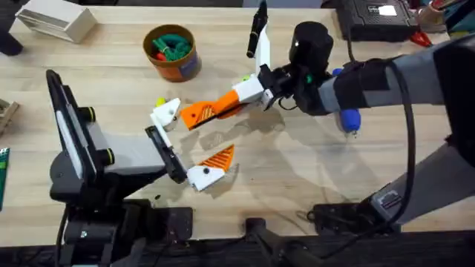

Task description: Pick up the gripper from the table and insert it into the empty holder that is missing its gripper. Then pick up a screw, insert it into the mounting hole, and use the screwdriver to tighten it. Finally, clean up the table by picking up the vegetable and placing it into the bucket.

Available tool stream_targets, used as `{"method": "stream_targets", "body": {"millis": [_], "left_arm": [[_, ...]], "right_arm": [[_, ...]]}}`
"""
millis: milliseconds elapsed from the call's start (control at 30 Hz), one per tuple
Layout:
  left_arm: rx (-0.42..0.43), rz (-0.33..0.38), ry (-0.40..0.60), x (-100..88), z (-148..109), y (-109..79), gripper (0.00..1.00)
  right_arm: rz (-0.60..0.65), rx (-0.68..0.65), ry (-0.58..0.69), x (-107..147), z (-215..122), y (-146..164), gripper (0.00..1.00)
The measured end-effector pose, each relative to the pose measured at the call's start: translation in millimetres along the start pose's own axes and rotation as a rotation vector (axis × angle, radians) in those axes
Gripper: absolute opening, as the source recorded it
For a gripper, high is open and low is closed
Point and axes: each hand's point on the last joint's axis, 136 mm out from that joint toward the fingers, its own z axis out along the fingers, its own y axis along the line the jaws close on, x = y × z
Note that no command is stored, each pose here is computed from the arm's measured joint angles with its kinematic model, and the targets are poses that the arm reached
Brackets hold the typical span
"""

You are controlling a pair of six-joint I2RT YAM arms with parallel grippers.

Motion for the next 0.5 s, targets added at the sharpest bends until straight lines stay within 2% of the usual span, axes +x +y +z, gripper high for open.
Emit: {"method": "stream_targets", "body": {"millis": [500], "left_arm": [[0.0, 0.0, 0.0, 0.0, 0.0, 0.0, 0.985]], "right_arm": [[0.031, 0.0, 0.0, 0.0, 0.0, 0.0, 0.019]]}}
